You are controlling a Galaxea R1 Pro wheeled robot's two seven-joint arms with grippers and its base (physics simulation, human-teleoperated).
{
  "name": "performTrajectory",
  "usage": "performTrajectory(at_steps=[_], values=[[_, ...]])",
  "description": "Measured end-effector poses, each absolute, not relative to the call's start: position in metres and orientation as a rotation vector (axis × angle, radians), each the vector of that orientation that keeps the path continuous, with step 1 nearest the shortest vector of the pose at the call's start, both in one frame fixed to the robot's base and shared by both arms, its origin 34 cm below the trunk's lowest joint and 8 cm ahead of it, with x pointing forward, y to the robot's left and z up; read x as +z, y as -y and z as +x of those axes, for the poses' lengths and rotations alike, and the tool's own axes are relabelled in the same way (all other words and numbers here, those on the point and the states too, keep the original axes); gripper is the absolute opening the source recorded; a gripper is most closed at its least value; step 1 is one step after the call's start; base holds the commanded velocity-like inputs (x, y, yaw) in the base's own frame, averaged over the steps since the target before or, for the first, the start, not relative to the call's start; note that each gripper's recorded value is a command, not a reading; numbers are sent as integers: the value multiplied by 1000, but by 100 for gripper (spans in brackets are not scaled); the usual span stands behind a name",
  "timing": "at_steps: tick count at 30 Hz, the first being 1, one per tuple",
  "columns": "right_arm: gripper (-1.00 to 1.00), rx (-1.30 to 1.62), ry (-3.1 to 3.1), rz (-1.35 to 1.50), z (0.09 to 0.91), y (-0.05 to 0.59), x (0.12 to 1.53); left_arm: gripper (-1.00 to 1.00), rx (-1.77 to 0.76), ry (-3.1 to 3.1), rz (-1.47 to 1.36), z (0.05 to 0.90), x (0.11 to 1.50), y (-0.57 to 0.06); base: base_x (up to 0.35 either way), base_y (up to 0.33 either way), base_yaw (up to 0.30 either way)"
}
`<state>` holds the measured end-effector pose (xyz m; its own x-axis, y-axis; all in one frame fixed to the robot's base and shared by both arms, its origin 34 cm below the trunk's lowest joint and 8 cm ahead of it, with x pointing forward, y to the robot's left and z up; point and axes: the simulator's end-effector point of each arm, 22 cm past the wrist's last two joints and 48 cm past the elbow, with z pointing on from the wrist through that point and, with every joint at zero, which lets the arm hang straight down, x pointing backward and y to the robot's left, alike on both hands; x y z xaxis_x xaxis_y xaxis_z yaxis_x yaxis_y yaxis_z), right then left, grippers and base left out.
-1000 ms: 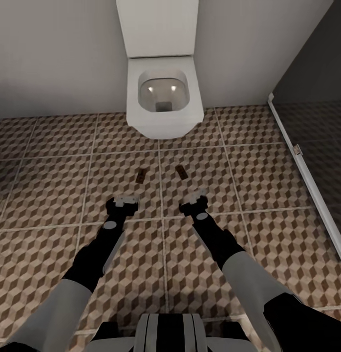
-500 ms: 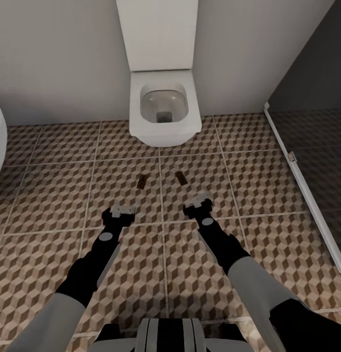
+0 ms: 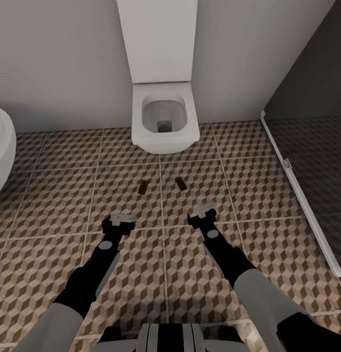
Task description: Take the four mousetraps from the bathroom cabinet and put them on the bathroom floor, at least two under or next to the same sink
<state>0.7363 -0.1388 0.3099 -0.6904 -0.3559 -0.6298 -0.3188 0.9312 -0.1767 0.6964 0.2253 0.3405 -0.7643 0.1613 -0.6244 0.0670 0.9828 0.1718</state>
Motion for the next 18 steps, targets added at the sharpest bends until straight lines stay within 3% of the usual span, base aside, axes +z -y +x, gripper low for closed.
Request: performTrajectory(at_steps=[18], values=[[100, -90, -2368, -480, 707, 169, 340, 100, 189, -2483, 168, 672, 363, -229, 0, 0, 0]])
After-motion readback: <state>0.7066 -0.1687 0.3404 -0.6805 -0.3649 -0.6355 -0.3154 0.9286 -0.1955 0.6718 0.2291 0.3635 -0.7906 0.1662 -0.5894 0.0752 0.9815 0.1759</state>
